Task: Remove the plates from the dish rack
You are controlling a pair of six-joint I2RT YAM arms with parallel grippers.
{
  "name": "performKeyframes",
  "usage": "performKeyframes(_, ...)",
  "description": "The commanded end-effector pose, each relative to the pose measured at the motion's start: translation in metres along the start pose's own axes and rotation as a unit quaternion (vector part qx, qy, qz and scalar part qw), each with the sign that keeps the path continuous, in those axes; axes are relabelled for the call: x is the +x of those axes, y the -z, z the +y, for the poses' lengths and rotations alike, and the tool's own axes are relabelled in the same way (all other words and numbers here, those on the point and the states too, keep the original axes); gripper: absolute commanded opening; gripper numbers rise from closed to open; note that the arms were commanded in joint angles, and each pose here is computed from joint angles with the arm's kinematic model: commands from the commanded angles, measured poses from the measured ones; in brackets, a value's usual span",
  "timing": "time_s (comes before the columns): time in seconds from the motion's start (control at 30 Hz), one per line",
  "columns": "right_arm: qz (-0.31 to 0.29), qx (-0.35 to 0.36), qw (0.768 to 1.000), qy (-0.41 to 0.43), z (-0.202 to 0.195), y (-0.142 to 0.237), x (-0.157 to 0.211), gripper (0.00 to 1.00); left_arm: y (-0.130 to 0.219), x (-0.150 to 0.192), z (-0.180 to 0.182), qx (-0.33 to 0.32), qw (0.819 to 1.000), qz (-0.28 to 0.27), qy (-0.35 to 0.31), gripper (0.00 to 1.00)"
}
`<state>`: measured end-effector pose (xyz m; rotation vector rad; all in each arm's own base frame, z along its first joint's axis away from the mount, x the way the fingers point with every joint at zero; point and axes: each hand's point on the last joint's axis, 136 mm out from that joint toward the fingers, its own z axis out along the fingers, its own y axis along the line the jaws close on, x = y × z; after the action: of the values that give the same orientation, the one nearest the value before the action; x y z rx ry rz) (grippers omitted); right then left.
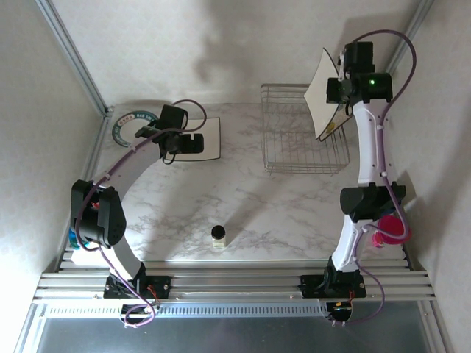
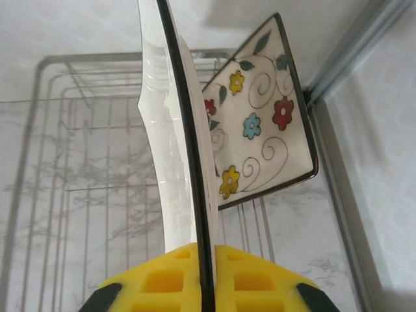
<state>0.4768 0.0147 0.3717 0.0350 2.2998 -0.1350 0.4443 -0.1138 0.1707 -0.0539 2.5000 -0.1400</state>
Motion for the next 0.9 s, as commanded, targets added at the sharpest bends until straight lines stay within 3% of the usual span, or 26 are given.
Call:
performKeyframes(0.0, -0.115, -0.038, 0.992, -0.038, 0.002, 0.067, -0.041, 0.0, 0.01, -0.004, -0.008, 0.018, 1.0, -0.014, 0.001, 1.0)
performKeyframes(0.23, -0.142, -0.169, 0.972, -0.084, 0.038, 0.1, -0.025, 0.0, 0.013, -0.001, -0.011, 0.028, 0.999, -0.018, 0.001, 1.0)
performKeyframes(0.5, -0.157, -0.384, 0.897, -0.151, 0.097, 0.125, 0.002, 0.0, 0.016, -0.002, -0.015, 0.036, 0.999, -0.023, 0.003, 1.0)
performKeyframes(0.87, -0.154, -0.536, 0.8, -0.219, 0.131, 0.111, 0.053, 0.0, 0.022, -0.007, -0.02, 0.043, 0.999, -0.033, 0.002, 1.0)
